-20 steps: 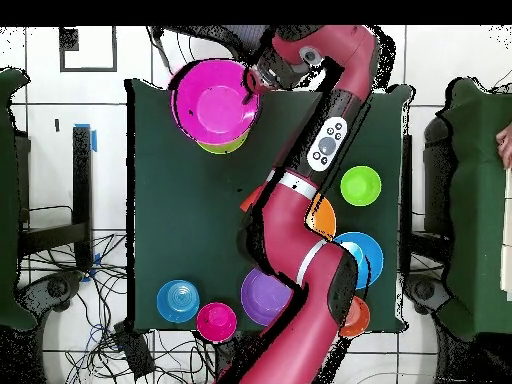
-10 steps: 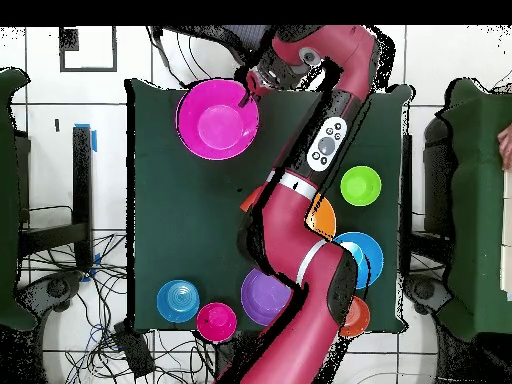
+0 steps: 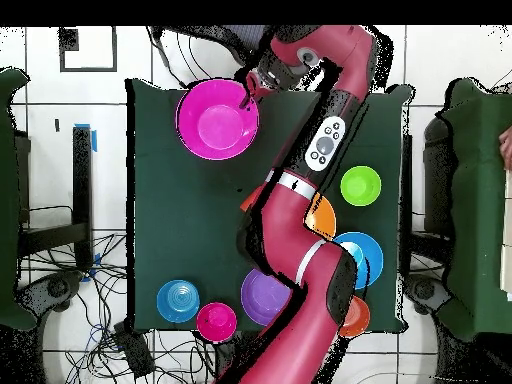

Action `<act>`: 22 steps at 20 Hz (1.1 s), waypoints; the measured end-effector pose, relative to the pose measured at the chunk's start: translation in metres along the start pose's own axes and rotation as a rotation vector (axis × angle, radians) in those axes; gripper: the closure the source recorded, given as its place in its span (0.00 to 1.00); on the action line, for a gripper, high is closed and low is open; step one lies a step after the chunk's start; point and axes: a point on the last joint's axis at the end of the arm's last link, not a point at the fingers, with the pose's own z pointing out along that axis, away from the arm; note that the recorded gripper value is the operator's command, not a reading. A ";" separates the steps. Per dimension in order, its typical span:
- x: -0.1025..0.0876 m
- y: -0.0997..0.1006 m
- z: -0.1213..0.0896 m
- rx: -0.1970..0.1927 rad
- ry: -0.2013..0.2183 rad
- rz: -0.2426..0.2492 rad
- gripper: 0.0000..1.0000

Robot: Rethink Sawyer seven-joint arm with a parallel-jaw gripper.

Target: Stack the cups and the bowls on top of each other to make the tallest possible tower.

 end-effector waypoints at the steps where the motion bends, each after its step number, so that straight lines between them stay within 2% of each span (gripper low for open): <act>1: 0.000 0.000 0.000 0.002 0.003 0.002 0.00; 9: 0.002 -0.005 0.003 0.026 0.028 0.022 0.00; 12: 0.004 -0.008 0.000 0.057 0.052 0.042 0.00; 17: 0.007 -0.009 -0.013 0.108 0.076 0.068 0.00; 22: 0.010 -0.006 -0.032 0.140 0.089 0.085 0.00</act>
